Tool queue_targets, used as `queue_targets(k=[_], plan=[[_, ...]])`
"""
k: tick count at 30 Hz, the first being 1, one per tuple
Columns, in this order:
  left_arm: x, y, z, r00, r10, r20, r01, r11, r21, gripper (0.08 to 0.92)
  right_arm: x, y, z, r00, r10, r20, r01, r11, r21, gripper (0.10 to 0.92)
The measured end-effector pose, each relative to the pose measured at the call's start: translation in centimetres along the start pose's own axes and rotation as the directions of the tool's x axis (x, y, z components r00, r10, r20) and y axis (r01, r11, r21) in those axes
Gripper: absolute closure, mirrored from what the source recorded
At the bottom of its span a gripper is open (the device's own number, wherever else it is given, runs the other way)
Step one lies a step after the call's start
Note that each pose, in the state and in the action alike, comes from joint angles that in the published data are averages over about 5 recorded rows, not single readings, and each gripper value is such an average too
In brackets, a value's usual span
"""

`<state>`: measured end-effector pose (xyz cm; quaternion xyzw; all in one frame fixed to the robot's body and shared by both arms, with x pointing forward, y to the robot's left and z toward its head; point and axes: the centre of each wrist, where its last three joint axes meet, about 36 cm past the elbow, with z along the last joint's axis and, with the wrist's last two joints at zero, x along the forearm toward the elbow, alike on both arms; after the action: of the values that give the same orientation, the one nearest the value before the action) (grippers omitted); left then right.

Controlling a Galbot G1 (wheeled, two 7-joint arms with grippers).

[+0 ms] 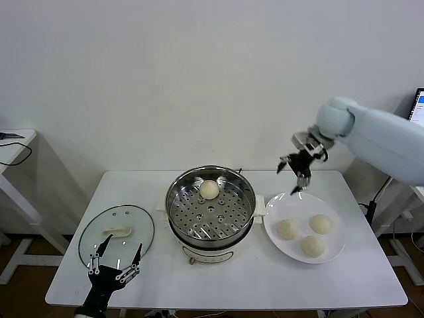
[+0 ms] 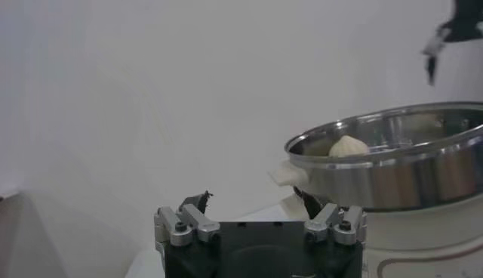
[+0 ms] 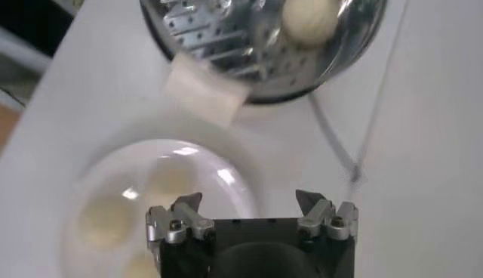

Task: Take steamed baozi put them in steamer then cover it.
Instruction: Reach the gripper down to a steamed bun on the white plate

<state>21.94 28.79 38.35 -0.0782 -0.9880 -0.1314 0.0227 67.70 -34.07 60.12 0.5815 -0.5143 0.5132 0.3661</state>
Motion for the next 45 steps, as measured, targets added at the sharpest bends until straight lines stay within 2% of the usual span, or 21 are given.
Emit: queue_targets(k=[12,24,31,37,45], plan=[[0.2,-0.2,0.5,0.9999,-0.006,-0.016,0.006,1.0,0.006,0.177,-7.8,3.3,3.2,0.998,-0.053,-0.019,0.049,0.989,-0.142,0.2],[0.4,-0.2,0.8,0.9997,-0.012,-0.023,0.012,1.0,0.009,0.177,-12.5,4.0,3.2,0.999,-0.044,-0.01,0.042,0.985,-0.17,0.2],[0.6,-0.3,0.9,0.9996,-0.014,-0.024,0.015,1.0,0.01,0.177,-13.8,3.8,2.5,0.999,-0.043,-0.013,0.04,0.985,-0.166,0.21],[0.7,-0.3,0.9,0.9996,-0.016,-0.023,0.016,1.0,0.01,0.177,-13.9,3.8,2.4,0.999,-0.042,-0.023,0.038,0.987,-0.156,0.317],[0.6,-0.3,0.8,0.9997,-0.015,-0.019,0.015,1.0,0.01,0.177,-12.2,3.3,1.8,0.999,-0.03,-0.032,0.026,0.991,-0.129,0.338]])
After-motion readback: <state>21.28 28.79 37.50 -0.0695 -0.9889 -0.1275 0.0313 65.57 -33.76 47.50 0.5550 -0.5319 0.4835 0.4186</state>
